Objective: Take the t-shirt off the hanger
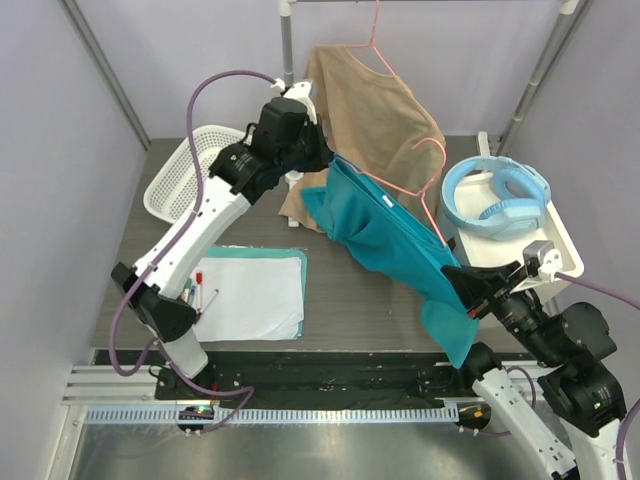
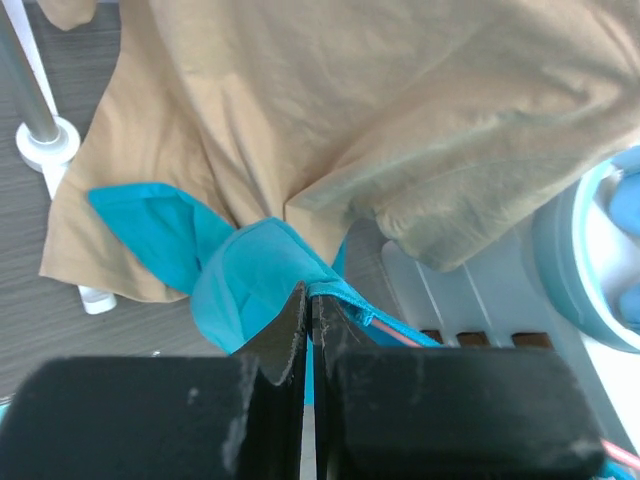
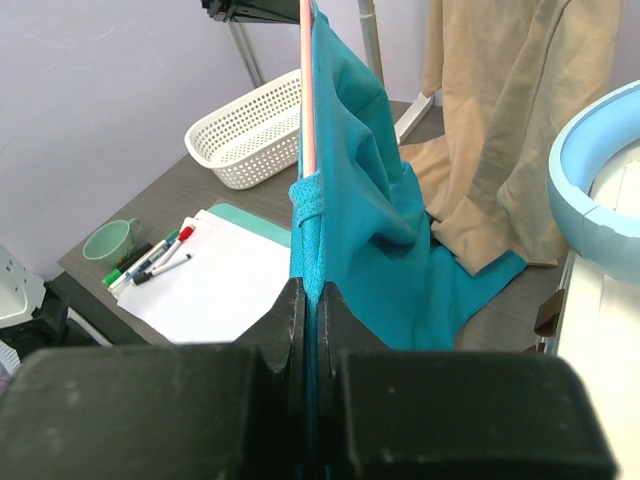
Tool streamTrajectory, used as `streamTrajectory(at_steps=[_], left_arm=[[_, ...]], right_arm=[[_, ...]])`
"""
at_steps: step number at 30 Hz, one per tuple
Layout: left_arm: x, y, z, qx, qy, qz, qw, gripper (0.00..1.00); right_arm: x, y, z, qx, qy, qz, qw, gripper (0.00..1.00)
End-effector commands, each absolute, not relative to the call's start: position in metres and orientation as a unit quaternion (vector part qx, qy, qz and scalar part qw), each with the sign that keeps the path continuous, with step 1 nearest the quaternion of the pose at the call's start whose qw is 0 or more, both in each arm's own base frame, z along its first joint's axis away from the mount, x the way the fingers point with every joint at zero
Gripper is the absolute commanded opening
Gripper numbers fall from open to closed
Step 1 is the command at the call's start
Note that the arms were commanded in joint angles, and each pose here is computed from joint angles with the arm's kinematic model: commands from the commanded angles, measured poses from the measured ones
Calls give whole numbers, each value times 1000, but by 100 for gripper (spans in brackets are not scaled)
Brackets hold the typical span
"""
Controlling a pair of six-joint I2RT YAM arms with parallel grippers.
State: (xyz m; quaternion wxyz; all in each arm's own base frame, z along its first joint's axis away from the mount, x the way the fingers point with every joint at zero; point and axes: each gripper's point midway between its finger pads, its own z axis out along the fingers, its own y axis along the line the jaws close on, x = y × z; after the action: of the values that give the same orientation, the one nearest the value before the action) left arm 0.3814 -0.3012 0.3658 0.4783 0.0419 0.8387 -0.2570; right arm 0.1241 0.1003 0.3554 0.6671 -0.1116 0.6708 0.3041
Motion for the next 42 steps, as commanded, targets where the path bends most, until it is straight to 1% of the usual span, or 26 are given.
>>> streamTrajectory(at_steps=[1,6,9,11,12,13,15,16,18,19,21,22,27,28,29,33,34,35,37,38,39,40,42], left_arm=[[442,-201,366,-36,835,-100,540,0],[452,-197,356,-12,849,-128,513,0],[441,-207,354,13,859,-158,487,0],[432,-221,339,29,864,-195,464,0],[428,-221,341,24,860,-204,467,0],[424,-229,327,23,864,-226,450,0],[415,-233,327,18,860,-250,444,0],[410,-236,313,9,867,-256,428,0],[405,-238,320,3,856,-276,437,0],[400,-242,311,0,859,-279,429,0],[396,-245,313,2,854,-283,436,0],[386,-249,313,8,854,-286,434,0],[360,-258,311,18,848,-287,445,0],[353,-262,300,24,853,-284,438,0],[348,-263,301,26,851,-286,439,0],[331,-268,293,53,857,-289,424,1],[324,-269,289,59,861,-287,416,4],[321,-267,287,58,863,-278,418,12],[308,-263,292,65,860,-281,422,26],[308,-256,294,58,858,-270,434,41],[299,-250,306,58,849,-277,447,48],[296,-252,314,60,839,-287,458,59],[281,-257,335,75,817,-330,467,64]], right_arm=[[92,83,425,-116,573,311,749,1],[85,99,422,-167,575,327,731,1],[89,86,428,-134,567,309,752,1],[96,80,430,-112,564,299,761,1],[98,79,434,-104,557,301,767,1],[102,76,436,-92,556,297,770,1],[109,76,439,-81,548,298,777,1],[112,77,438,-79,548,297,778,1],[117,79,441,-79,545,297,780,1],[125,82,436,-82,554,293,775,1],[132,86,434,-82,563,291,769,1],[141,90,429,-80,574,293,761,1],[160,108,431,-76,567,327,753,1],[165,110,429,-73,571,328,749,1],[177,115,423,-70,585,328,738,1],[197,122,417,-64,604,321,727,1],[199,122,416,-62,606,318,726,1],[201,122,417,-61,607,317,726,1],[203,125,416,-65,609,318,724,1],[204,126,416,-67,609,319,723,1],[206,127,413,-68,612,318,720,1],[208,129,410,-68,617,319,716,1],[212,131,408,-66,620,322,713,1]])
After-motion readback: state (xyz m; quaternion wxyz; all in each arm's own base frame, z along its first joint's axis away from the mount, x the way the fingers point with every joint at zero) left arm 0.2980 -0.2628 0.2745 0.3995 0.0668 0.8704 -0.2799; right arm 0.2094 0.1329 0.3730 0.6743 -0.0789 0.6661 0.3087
